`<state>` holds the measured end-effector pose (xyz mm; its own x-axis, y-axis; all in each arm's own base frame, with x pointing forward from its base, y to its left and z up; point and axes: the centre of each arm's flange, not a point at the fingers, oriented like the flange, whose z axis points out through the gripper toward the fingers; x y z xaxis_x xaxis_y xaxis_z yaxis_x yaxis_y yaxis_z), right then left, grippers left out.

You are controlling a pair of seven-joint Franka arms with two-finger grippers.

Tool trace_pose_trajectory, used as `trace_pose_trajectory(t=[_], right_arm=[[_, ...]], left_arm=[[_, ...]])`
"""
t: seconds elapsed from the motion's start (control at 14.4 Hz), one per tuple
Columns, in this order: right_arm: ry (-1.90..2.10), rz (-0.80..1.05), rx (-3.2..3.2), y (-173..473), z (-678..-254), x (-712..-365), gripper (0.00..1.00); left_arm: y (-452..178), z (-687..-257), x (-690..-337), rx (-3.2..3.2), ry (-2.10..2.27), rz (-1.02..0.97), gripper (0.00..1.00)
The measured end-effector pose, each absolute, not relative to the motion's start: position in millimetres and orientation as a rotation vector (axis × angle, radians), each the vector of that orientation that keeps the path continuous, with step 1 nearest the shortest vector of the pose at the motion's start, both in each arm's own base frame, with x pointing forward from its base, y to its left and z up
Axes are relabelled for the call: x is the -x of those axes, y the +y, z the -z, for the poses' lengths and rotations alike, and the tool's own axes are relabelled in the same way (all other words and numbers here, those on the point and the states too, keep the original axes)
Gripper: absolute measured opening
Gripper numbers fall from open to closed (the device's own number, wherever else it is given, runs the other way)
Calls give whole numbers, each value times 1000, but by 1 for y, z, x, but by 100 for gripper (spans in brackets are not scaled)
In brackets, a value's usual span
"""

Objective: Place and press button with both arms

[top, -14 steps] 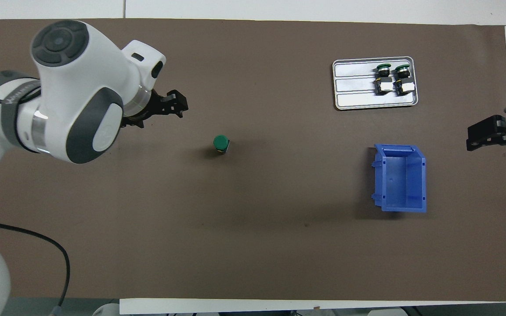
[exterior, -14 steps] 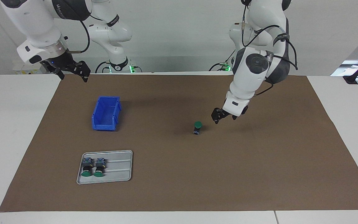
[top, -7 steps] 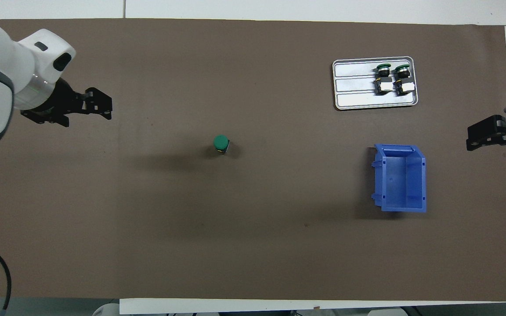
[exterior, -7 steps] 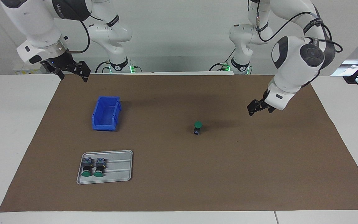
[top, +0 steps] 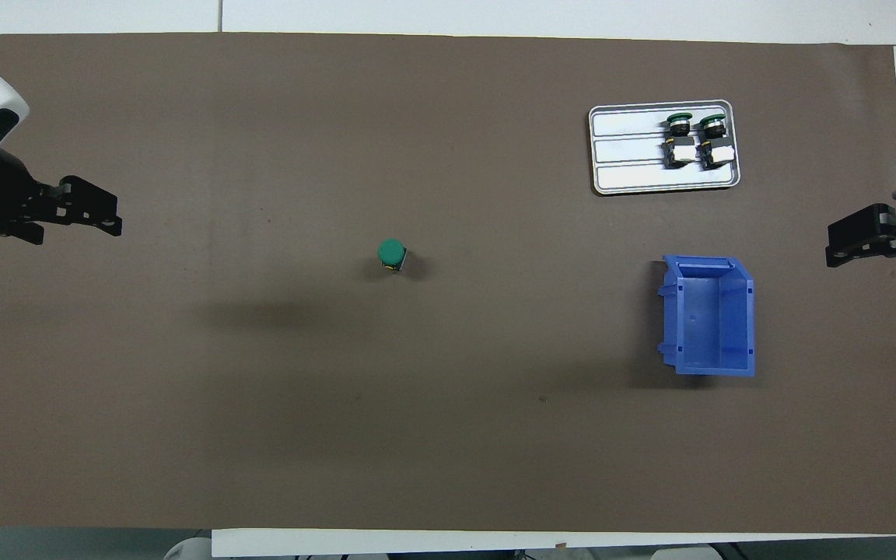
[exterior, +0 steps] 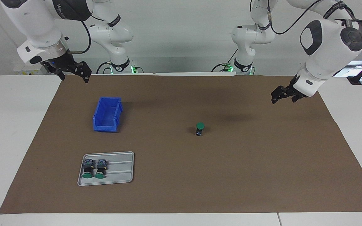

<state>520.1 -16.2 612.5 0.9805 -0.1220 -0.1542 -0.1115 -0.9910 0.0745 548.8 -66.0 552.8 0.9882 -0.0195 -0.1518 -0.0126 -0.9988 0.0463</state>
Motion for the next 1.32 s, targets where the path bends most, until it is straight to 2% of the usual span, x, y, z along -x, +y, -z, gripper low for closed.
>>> trace_pose_trajectory(t=[0.35,0.84,1.11,1.32], right_arm=[[-181,245,-3061,-16,-613,-520,98],[-55,233,-3075,14,-614,-520,98],[16,173,-3130,69,-613,-526,98],[-62,157,-3123,153,-597,-540,98]], left_arm=[[-46,-584,-525,-3132,-9,250,100],[-33,-606,-519,-3141,25,197,100],[-32,-612,-516,-3140,29,190,100],[-33,-613,-515,-3141,23,197,100]])
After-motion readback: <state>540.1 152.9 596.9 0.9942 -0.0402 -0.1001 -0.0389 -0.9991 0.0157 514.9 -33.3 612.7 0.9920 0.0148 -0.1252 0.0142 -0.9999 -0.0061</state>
